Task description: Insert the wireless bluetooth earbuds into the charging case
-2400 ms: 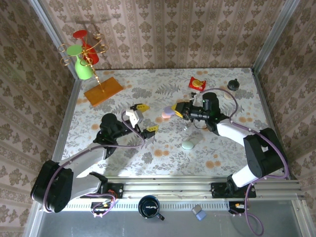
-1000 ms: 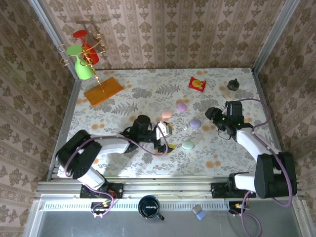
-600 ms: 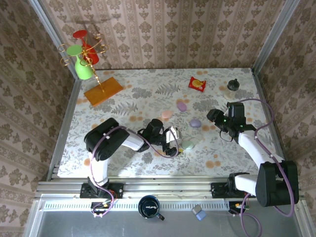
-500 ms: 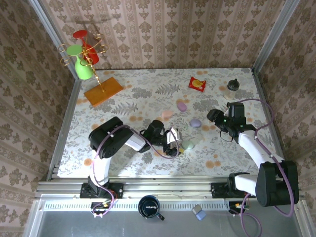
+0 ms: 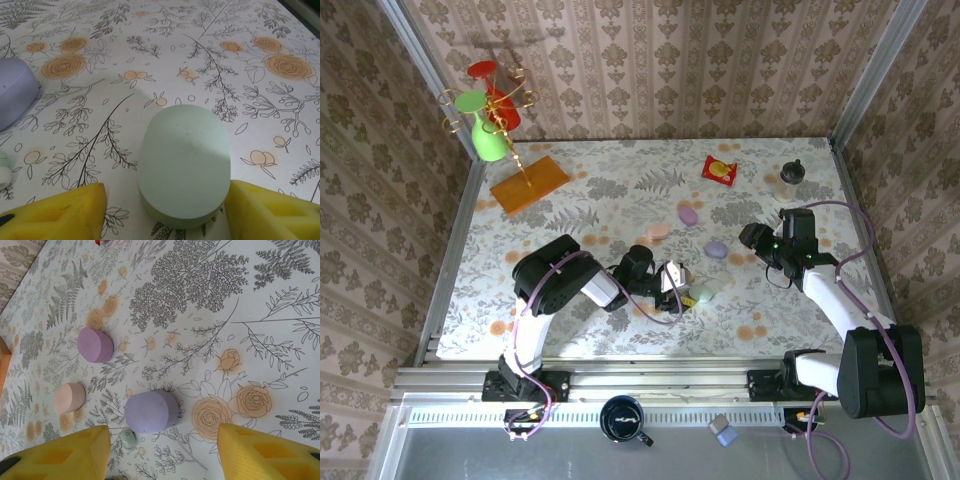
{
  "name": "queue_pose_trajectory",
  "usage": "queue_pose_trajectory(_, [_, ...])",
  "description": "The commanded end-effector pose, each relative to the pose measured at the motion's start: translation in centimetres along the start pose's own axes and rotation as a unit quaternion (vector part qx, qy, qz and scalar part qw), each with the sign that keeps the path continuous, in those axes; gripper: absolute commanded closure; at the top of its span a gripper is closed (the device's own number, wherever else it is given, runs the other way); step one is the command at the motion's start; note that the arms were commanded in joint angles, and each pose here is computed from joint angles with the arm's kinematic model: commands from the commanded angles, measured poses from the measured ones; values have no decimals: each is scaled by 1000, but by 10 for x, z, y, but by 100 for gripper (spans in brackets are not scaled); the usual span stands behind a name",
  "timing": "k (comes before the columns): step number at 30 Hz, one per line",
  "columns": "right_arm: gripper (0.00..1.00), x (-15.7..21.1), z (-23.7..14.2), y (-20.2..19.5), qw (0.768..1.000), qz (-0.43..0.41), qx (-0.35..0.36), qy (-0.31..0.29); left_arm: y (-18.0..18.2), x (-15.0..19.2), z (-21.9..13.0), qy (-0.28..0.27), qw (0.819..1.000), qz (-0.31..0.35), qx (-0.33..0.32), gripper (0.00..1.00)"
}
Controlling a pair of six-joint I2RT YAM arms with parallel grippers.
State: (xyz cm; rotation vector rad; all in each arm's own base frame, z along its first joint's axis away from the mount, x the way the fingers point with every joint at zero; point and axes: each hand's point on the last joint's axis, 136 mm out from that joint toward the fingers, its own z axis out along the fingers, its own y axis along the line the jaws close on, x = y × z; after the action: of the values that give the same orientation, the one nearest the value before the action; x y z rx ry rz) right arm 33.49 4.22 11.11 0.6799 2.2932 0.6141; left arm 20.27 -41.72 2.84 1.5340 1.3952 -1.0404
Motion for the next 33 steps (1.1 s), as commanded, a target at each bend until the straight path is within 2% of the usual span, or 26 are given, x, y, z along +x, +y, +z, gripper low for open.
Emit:
queue_pose_trajectory(1, [40, 4, 2, -5, 1000, -1, 3, 6, -4, -12, 6, -24, 999, 12, 20, 37])
queue_pose_trajectory(4, [40, 5, 3, -6, 1000, -1, 3, 6, -5, -13, 8, -28, 999, 10, 23, 41])
queue_pose_trajectory(8, [41, 6, 3, -6, 1000, -1, 2, 10, -6, -16, 8, -37, 999, 8, 26, 52])
queue_pose_trajectory(15, [41, 5, -1, -2, 1000, -4, -4, 10, -6, -17, 4, -38, 999, 8, 20, 60])
queue_pose_trajectory(18, [41, 5, -3, 4, 1000, -5, -18, 14, -4, -27, -4, -48, 999, 13, 8, 60])
queue_pose_trajectory(24, [41, 21, -8, 43, 990, -24, -124, 66, 3, -47, -29, -73, 997, 6, -10, 61])
queue_pose_trajectory(29, [41, 38, -16, 81, 965, -13, -230, 124, 20, -75, -64, -123, 991, -4, -45, 60])
queue_pose_trajectory(33, [39, 49, -22, 106, 951, -13, -272, 149, 33, -93, -90, -154, 986, -12, -67, 61])
